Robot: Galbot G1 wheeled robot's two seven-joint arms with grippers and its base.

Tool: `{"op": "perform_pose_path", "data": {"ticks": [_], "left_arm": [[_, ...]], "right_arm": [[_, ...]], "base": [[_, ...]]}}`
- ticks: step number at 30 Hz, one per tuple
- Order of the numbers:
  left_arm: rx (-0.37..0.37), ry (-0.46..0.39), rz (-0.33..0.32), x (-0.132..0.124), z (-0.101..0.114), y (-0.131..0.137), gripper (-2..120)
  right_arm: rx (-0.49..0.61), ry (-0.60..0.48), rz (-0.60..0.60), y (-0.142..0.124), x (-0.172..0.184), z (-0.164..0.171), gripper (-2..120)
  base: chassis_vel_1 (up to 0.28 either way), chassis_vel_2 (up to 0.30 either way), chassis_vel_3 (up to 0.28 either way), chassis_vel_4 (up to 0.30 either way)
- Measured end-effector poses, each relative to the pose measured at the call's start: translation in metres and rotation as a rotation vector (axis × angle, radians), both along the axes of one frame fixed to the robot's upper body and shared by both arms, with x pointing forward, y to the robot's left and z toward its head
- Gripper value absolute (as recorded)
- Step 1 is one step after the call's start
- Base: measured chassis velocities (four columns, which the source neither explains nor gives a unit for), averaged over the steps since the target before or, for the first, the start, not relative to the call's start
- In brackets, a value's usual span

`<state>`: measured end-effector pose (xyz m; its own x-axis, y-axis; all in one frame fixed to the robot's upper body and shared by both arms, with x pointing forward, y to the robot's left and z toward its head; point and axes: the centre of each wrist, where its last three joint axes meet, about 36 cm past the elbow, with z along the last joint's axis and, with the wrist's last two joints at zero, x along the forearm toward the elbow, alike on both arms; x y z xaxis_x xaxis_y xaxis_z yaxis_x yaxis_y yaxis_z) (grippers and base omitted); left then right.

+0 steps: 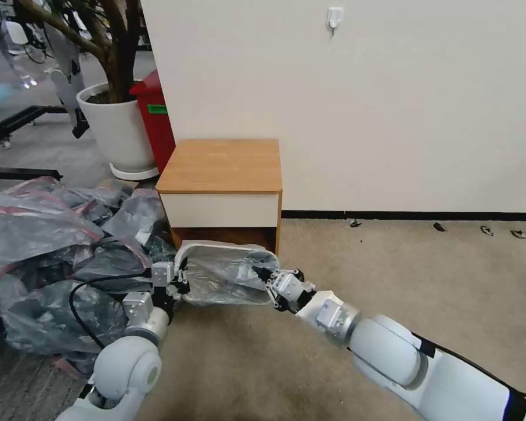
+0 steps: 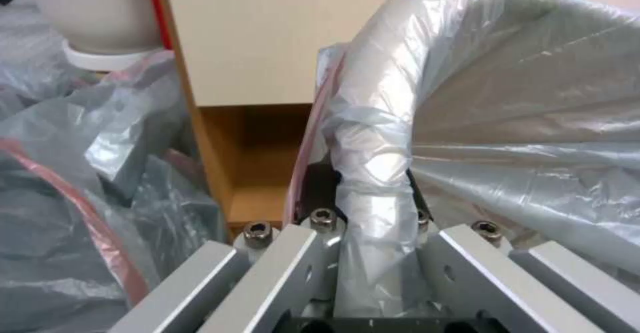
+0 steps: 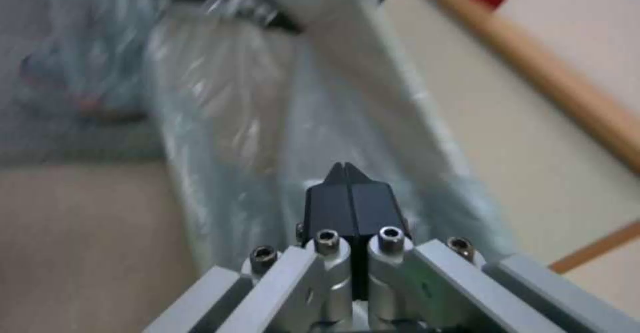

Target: Pick up the garbage bag from the table and place it over the trash can.

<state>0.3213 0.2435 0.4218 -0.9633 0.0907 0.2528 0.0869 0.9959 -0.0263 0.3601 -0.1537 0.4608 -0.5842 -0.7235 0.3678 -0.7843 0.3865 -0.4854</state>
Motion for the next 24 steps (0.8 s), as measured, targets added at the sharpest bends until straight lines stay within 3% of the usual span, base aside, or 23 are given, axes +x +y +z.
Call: {"op": "perform_pose_path", "data": {"ticks": [12,24], "left_arm": [[0.052,-0.017,-0.039,-0.011,-0.009,-0.015,3],[0.057,-0.021,-0.055,-0.009,-0.014,-0.021,3]], "right_arm": [[-0.222,0.126,0.002,0.039,0.027,0.020,0],[-0.286,0.139,-0.011,0.050,0.057,0.006,0]], "base": [[0.000,0.000,0.000,0.000],[0.000,0.000,0.000,0.000]]}}
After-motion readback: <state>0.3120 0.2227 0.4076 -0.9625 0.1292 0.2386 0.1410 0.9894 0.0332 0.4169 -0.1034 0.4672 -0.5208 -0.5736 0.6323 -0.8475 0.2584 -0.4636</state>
